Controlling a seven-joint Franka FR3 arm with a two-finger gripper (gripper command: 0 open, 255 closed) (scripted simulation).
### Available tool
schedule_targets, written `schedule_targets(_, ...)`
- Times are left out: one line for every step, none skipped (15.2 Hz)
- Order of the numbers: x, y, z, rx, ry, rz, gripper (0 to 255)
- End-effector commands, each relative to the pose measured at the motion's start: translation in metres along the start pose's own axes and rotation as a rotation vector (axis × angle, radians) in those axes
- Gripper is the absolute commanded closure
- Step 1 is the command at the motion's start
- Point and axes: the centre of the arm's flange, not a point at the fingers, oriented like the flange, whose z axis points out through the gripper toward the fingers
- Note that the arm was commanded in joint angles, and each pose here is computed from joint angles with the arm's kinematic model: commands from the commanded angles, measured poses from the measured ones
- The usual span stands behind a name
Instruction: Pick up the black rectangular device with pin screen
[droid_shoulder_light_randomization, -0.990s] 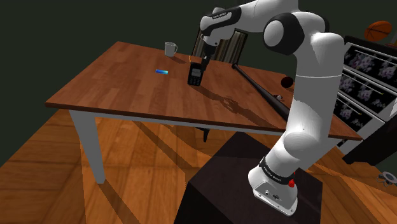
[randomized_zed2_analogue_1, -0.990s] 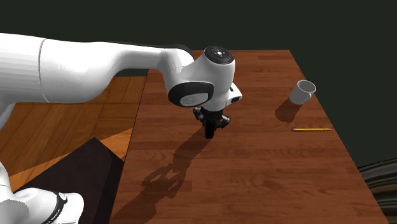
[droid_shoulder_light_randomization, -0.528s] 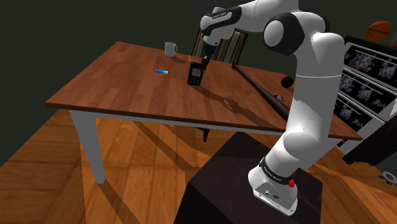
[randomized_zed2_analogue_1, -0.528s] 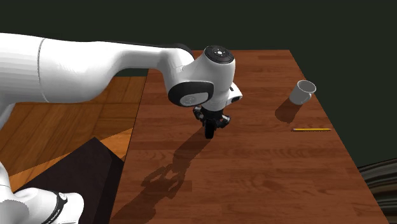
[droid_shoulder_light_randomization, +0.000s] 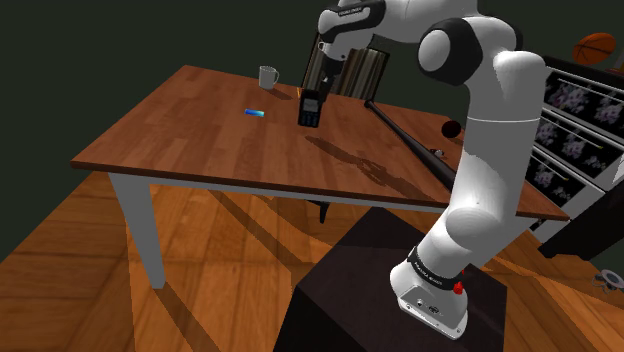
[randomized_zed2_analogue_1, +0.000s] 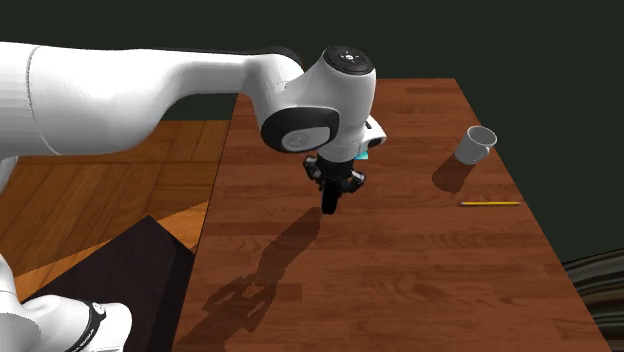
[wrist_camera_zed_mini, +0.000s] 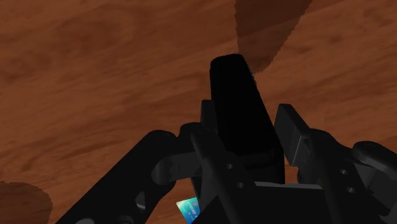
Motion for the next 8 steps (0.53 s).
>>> schedule_targets(0.000, -0.001, -0.011, 0.000, 0.000, 0.000, 255)
schedule_targets(0.001, -0.002, -0.017, 0.000, 0.000, 0.000, 255)
schedule_targets(0.001, -0.002, -0.022, 0.000, 0.000, 0.000, 255)
schedule_targets(0.001, -0.002, -0.027, 0.000, 0.000, 0.000, 255)
schedule_targets(0.001, -0.002, -0.033, 0.000, 0.000, 0.000, 255)
schedule_targets(0.001, -0.002, -0.038, 0.000, 0.000, 0.000, 255)
schedule_targets(0.001, -0.002, -0.039, 0.000, 0.000, 0.000, 255)
schedule_targets(0.002, -0.002, -0.039, 0.000, 0.000, 0.000, 255)
